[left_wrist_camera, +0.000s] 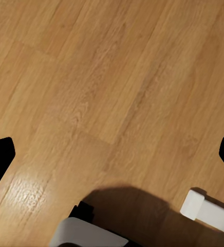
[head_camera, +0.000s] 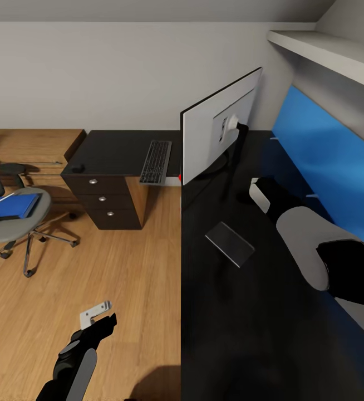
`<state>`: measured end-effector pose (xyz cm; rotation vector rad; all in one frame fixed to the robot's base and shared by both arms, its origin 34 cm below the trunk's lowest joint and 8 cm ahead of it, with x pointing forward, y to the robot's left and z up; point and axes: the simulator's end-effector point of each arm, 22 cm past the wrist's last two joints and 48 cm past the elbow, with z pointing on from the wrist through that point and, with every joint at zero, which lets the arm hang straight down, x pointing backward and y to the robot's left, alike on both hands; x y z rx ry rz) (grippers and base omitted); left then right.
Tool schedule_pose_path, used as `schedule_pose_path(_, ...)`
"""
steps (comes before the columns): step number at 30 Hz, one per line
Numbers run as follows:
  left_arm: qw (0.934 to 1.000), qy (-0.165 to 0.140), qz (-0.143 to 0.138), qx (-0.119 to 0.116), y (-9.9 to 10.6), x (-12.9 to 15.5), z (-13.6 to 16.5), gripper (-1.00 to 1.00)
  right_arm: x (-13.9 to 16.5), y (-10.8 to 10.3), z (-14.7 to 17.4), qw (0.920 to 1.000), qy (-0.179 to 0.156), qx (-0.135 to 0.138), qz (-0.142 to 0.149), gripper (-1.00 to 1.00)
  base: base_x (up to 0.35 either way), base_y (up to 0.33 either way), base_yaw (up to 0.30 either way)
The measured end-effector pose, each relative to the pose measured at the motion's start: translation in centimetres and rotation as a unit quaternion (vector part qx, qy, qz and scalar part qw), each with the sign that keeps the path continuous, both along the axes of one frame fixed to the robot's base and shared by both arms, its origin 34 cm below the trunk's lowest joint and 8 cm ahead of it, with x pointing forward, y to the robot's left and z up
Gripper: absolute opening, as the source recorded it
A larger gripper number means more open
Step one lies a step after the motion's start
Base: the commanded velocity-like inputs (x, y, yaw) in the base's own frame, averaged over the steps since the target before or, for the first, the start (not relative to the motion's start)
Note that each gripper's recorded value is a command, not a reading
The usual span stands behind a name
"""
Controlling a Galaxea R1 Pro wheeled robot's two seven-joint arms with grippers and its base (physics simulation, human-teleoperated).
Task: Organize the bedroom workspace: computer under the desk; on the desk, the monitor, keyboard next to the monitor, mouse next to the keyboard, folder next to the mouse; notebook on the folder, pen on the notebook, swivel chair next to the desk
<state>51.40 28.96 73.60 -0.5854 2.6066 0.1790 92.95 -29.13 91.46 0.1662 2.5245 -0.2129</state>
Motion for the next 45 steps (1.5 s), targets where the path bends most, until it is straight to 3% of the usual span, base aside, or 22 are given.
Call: schedule_pose_path(45, 0.9996, 0.030, 0.000, 0.002, 0.2, -1.6, -2.4, 1.00, -0.7, 0.1, -5.8, 0.9996, 0.028, 0.003, -0.001, 1.00, 0.000, 0.000, 0.000)
